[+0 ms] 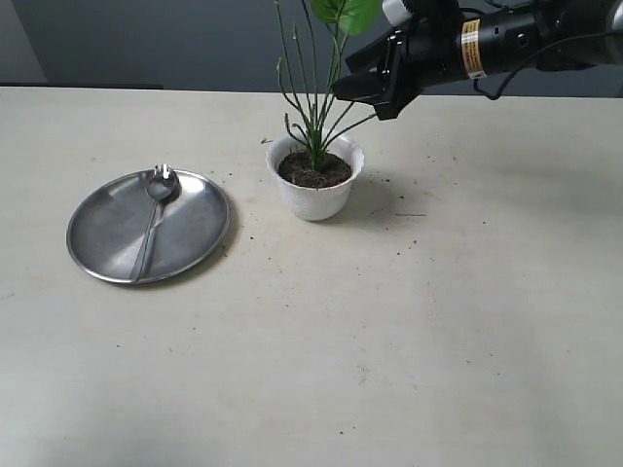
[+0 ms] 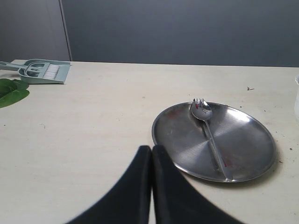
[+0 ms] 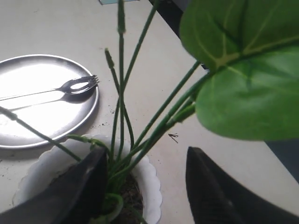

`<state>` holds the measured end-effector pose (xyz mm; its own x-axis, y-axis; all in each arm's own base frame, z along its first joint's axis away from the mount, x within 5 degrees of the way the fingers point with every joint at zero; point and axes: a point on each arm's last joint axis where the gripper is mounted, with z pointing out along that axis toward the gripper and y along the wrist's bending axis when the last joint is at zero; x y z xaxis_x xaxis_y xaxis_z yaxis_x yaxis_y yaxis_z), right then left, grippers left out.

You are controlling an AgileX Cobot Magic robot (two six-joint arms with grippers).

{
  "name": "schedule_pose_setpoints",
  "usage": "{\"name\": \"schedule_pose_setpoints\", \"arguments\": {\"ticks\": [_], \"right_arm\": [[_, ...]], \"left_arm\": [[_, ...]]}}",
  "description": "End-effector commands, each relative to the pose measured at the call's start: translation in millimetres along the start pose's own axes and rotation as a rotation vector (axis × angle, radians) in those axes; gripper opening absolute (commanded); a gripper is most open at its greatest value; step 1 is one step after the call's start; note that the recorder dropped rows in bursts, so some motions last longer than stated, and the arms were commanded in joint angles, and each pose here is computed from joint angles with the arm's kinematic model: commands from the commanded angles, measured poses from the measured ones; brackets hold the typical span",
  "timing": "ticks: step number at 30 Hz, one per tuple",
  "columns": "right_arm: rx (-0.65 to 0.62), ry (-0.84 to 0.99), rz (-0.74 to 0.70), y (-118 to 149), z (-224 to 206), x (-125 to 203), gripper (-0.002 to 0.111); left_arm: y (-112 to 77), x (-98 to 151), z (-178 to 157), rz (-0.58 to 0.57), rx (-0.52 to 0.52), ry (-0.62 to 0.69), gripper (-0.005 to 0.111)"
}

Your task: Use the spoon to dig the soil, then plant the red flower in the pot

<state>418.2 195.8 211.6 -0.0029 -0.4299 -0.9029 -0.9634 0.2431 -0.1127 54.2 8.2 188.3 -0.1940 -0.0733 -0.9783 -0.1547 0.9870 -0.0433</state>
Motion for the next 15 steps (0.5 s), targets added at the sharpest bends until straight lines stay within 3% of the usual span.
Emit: {"name": "schedule_pose_setpoints", "arguments": {"ticks": [1, 15], "right_arm": [[0.037, -0.014, 0.014, -9, -18, -4, 0.05], [0.005, -0.064, 0.027, -8, -39, -19, 0.05]], "left_arm": [[-0.2, 1, 0, -0.004, 0.003, -0.006, 0.0], [-0.2, 1, 0, -0.004, 0.003, -0.006, 0.0]]}}
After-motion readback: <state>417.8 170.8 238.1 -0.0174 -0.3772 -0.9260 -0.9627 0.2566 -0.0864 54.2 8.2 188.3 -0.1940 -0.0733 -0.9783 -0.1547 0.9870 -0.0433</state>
